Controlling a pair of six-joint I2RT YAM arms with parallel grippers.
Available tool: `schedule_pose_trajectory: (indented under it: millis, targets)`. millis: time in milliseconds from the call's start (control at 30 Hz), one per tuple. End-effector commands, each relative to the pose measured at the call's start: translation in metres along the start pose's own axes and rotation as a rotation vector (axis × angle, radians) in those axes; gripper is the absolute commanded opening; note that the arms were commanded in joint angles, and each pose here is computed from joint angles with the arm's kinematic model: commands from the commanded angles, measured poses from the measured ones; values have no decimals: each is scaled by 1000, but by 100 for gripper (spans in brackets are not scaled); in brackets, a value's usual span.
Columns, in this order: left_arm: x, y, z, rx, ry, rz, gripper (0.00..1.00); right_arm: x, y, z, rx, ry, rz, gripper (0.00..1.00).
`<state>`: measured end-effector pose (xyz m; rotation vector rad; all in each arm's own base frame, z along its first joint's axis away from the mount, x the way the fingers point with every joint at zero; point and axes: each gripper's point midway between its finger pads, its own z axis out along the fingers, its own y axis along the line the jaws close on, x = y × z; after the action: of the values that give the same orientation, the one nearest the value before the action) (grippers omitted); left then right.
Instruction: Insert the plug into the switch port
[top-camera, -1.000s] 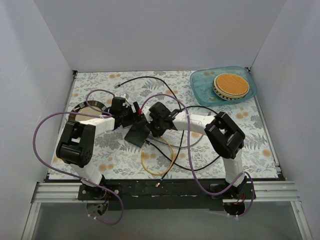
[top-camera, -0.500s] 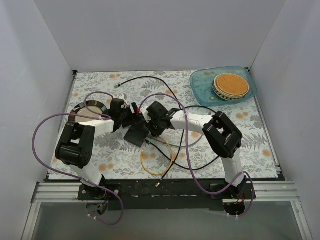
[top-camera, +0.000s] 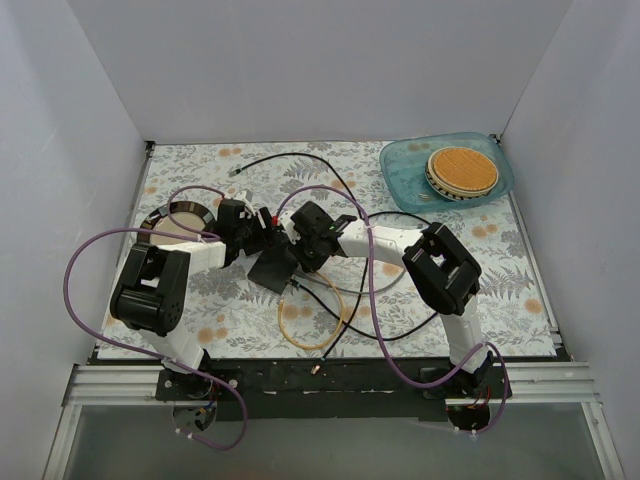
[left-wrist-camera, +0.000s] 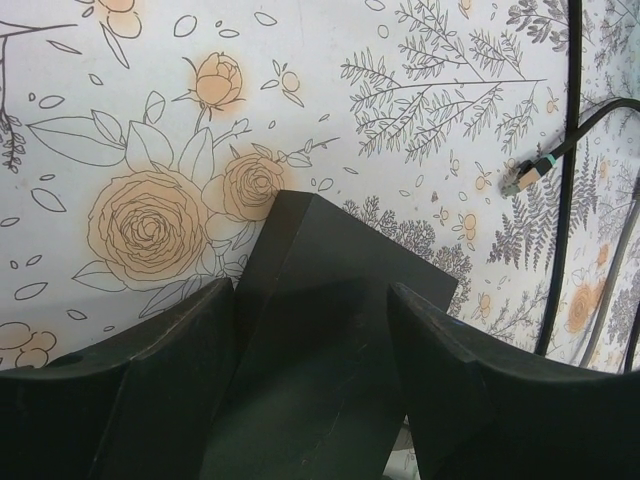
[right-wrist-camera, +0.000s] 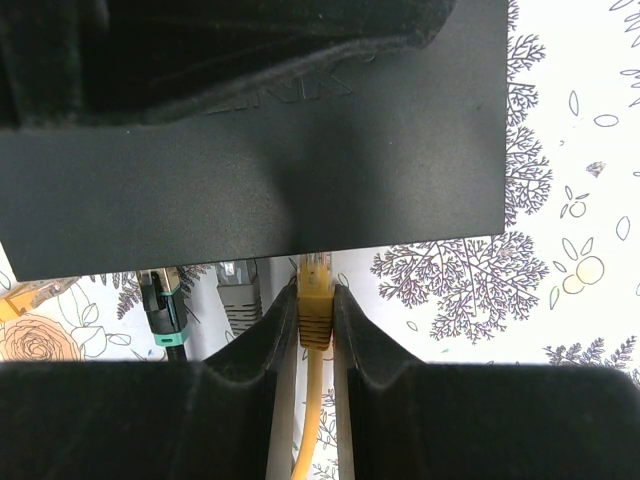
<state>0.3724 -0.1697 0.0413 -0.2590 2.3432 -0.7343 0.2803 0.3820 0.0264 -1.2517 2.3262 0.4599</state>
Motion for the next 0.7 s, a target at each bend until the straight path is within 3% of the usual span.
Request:
schedule_pose_trajectory:
  millis: [0,667]
  targets:
    - [36,5,-1,19,121,-21,61,-9,7,8,-17,-30,6,1]
    - [60,4,-2,72,188,-75,52,-42,5,6,3,-179,52,1]
